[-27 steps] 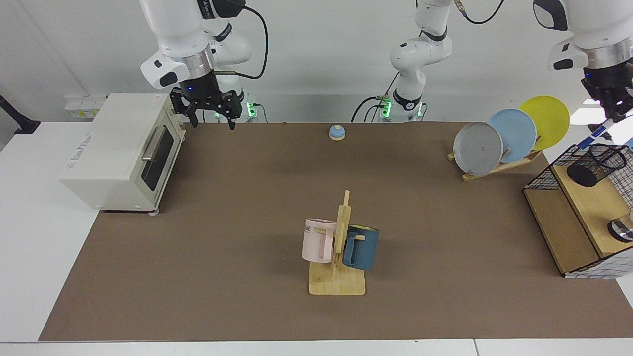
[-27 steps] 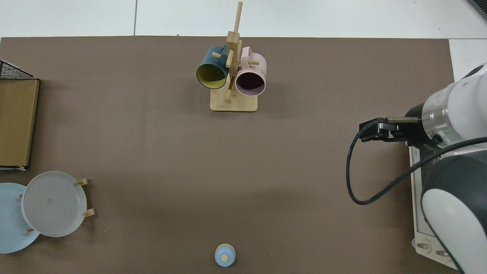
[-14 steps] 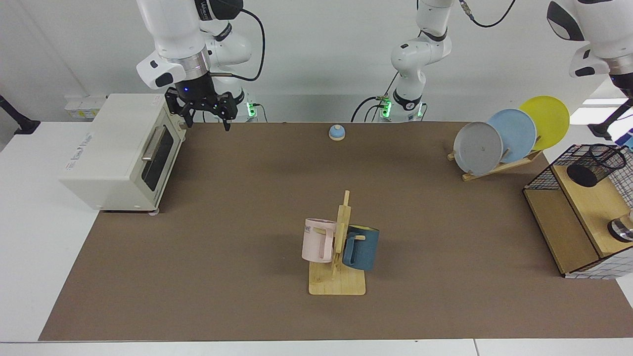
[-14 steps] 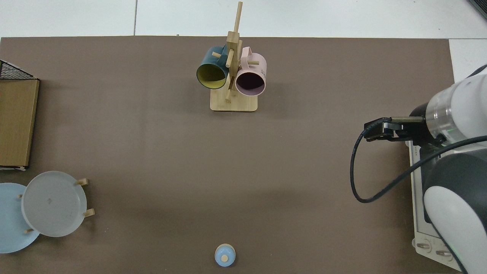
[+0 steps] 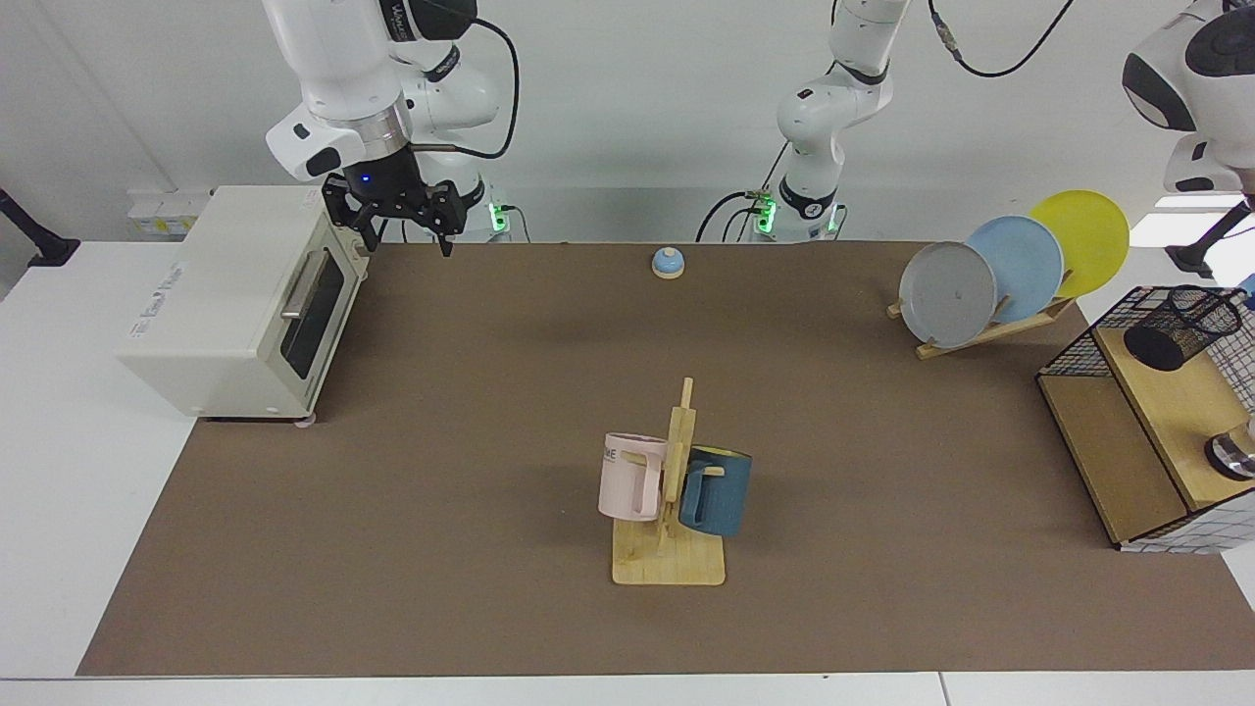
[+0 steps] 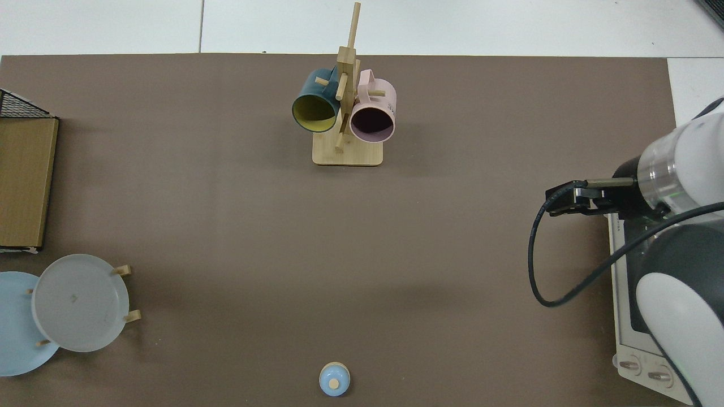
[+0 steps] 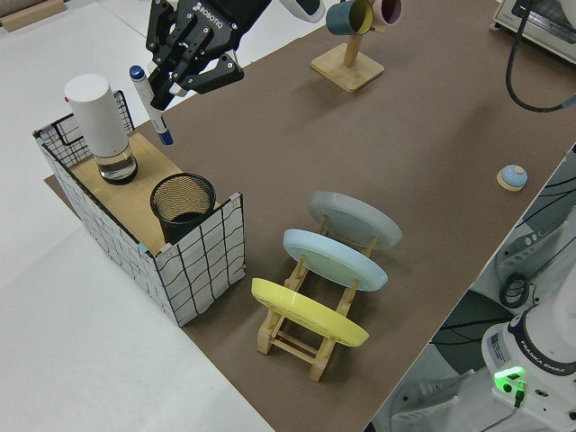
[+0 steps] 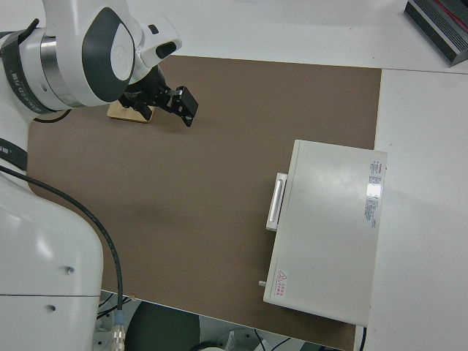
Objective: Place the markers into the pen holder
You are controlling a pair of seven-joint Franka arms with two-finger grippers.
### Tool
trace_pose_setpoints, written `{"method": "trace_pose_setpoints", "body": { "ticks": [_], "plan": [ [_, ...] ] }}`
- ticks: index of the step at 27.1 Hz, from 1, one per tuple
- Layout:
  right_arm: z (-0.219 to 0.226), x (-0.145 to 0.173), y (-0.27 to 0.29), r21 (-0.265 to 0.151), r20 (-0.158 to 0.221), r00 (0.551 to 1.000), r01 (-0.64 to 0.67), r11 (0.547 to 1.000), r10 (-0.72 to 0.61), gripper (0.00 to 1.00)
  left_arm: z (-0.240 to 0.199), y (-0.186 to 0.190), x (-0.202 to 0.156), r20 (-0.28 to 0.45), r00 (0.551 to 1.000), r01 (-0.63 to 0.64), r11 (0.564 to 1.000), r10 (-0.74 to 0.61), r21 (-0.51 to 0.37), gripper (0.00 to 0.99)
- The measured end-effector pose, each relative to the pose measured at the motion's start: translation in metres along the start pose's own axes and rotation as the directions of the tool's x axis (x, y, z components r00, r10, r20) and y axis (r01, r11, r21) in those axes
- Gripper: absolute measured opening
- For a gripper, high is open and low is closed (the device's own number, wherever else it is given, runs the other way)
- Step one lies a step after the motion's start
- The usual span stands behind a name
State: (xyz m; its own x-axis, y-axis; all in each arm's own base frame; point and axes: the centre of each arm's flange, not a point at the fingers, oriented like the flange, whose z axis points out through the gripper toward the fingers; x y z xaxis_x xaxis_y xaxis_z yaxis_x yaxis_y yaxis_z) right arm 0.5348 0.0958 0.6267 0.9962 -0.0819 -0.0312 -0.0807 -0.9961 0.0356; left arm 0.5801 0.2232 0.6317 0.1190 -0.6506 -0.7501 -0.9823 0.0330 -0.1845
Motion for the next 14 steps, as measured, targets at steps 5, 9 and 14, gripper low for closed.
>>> {"method": "trace_pose_setpoints", "body": {
  "ticks": [5, 9, 14],
  "plan": [
    [0.000, 0.000, 0.000, 0.000, 0.000, 1.000, 0.000, 1.000, 0.000, 1.00, 0.000, -0.001, 0.001, 0.021, 0.999, -0.037, 0.999, 0.037, -0.001, 0.159],
    [0.000, 0.000, 0.000, 0.000, 0.000, 1.000, 0.000, 1.000, 0.000, 1.00, 0.007, -0.001, 0.005, 0.019, 0.998, -0.058, 0.998, 0.058, -0.013, 0.159],
    [0.000, 0.000, 0.000, 0.000, 0.000, 1.000, 0.000, 1.000, 0.000, 1.00, 0.025, 0.000, 0.013, 0.007, 0.997, -0.073, 0.997, 0.073, -0.039, 0.159]
  ]
}}
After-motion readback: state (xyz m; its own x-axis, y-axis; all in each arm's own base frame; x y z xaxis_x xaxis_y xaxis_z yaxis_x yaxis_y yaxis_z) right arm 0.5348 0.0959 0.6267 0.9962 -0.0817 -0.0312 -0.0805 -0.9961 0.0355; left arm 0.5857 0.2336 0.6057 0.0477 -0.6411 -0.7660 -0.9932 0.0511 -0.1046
